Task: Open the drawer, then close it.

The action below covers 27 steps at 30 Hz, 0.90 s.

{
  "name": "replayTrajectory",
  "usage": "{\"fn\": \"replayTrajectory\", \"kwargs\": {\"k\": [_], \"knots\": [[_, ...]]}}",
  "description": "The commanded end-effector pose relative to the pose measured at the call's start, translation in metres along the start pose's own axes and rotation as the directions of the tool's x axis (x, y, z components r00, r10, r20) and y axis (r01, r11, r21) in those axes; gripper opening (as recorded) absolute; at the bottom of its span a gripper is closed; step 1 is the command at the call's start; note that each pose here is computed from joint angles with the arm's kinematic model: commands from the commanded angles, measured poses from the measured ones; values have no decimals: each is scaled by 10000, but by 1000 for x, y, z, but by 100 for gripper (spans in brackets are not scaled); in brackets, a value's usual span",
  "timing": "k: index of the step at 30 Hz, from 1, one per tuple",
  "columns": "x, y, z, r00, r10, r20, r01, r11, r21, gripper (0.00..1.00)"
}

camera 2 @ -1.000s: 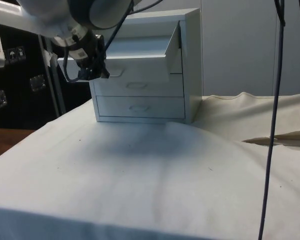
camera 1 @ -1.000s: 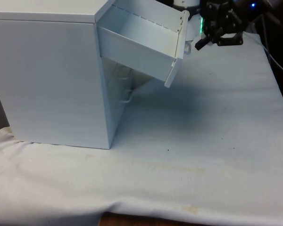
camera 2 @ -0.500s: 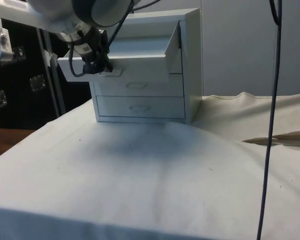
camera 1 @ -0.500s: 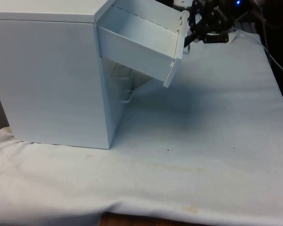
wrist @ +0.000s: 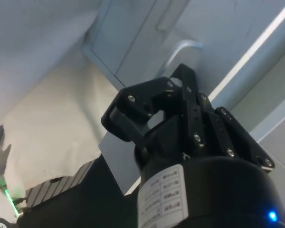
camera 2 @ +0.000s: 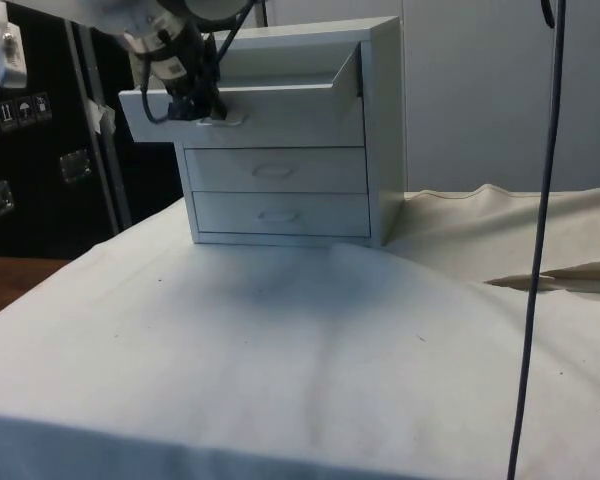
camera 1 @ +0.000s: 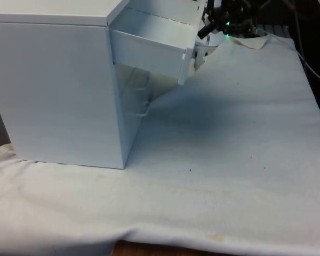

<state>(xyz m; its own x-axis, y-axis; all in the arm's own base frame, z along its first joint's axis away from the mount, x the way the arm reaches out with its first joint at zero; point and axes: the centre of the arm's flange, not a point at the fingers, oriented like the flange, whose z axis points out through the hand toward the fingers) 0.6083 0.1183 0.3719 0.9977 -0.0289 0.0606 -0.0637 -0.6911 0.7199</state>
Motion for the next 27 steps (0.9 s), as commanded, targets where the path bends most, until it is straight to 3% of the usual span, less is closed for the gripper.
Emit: {"fn": "replayTrajectory", "kwargs": {"k": [1,5,11,14,15,22,23,24,27], "knots": [[0,5,1,10000,-75,-38,74,9999,-100,0],[1,6,2,10000,-60,-23,60,9999,-157,0],[4,20,11,9998,-197,-61,194,9987,-462,0],[5,21,12,9999,-115,37,117,9990,-443,0],[5,25,14,9998,-204,-64,200,9986,-494,0],[6,42,23,9998,-218,26,219,9984,-524,0],[6,35,19,9998,-143,154,151,9986,-507,0],[6,42,23,9998,-218,26,219,9984,-524,0],[6,49,27,9997,-232,52,234,9982,-553,0]]}}
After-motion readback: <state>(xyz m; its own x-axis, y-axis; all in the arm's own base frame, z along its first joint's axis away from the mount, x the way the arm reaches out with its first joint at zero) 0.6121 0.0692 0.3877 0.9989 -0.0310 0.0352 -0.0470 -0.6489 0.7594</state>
